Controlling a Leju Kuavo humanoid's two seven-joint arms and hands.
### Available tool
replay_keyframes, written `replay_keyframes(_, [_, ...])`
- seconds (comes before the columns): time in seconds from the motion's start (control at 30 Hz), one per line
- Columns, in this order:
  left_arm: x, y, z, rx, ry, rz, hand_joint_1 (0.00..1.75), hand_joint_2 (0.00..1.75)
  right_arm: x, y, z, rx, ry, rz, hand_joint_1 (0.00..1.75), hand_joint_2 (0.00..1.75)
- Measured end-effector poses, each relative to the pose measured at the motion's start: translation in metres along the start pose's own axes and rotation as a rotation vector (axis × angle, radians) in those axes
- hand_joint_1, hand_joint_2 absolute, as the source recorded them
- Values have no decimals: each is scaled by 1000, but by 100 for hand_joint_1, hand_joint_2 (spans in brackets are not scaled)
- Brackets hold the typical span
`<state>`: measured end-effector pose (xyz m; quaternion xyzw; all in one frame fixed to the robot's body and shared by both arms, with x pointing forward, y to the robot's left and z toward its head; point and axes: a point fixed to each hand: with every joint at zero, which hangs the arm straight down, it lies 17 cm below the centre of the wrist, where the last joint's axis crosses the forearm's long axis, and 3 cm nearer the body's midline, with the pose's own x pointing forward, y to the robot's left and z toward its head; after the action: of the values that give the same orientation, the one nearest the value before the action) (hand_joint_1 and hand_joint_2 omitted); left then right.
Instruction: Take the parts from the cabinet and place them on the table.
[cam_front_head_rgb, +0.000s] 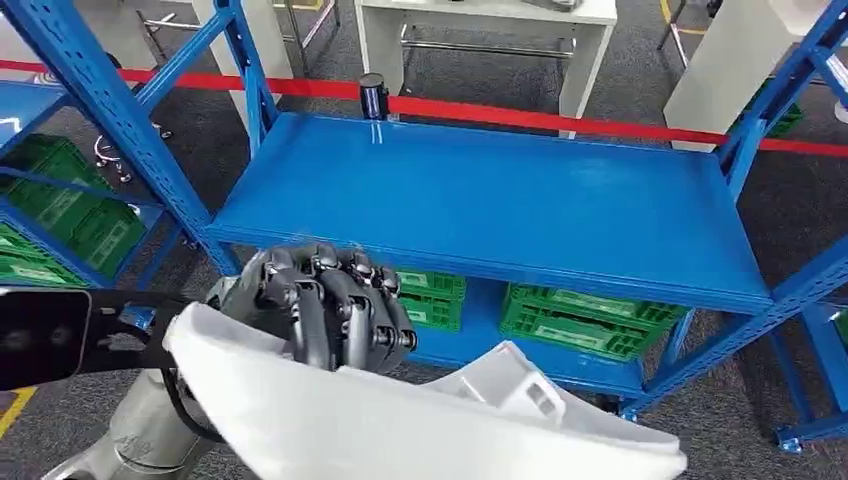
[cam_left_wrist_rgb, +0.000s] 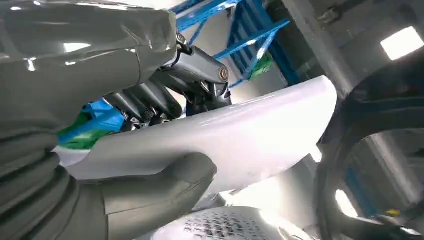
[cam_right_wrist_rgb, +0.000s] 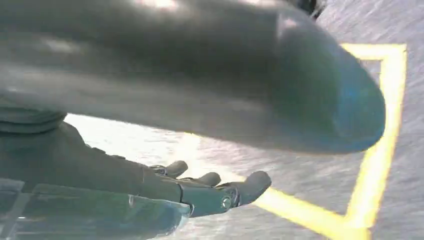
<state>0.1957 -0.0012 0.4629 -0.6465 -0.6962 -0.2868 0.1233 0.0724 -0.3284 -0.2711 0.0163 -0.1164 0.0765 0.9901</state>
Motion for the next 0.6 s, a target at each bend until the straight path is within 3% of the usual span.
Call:
replay_keyframes(0.17, [-12, -7, 9, 10, 49, -29, 173, 175, -65, -22, 15, -6, 273, -24, 0, 0])
replay_keyframes(0.23, [-13, -8, 11, 19, 56, -30, 173, 175, -77, -19, 22, 18, 330, -8, 0, 0])
replay_keyframes(0.6, [-21, -20, 19, -9, 105, -21, 173, 175, -51, -1, 27, 36, 240, -39, 0, 0])
